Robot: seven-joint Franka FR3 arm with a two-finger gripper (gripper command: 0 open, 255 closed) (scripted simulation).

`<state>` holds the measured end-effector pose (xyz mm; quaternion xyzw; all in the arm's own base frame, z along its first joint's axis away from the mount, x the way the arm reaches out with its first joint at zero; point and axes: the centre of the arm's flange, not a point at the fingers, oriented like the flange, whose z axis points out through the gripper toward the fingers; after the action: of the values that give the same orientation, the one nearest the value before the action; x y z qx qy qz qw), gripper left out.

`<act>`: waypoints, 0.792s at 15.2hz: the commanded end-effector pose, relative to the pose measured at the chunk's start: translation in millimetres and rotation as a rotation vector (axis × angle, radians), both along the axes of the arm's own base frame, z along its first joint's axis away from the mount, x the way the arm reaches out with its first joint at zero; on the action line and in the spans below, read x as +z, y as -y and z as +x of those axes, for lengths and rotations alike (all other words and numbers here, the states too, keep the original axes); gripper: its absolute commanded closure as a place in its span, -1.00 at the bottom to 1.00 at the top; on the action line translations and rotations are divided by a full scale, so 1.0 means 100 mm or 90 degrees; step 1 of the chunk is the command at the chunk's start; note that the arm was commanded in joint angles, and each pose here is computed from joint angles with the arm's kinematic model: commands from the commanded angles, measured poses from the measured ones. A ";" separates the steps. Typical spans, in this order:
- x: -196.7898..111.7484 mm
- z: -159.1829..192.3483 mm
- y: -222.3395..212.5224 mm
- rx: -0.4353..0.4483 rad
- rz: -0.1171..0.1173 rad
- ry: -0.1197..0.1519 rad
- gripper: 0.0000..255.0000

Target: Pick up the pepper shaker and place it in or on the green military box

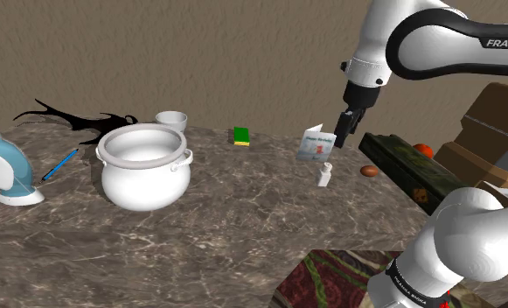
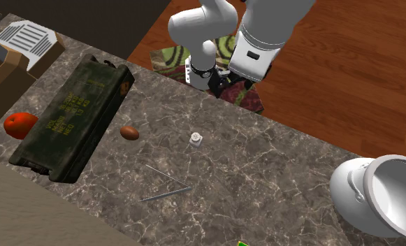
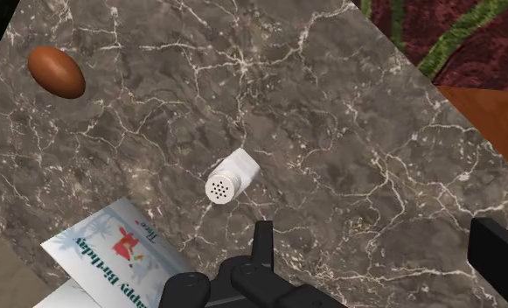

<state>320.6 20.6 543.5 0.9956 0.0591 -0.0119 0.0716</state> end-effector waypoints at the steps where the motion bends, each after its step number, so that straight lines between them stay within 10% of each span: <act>1: 0.00 0.00 0.00 0.000 0.000 0.000 -1.00; 12: -1.04 0.37 1.07 -0.012 0.057 0.000 -1.00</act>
<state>355.2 -76.8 450.5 0.9982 0.0507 -0.0111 0.0306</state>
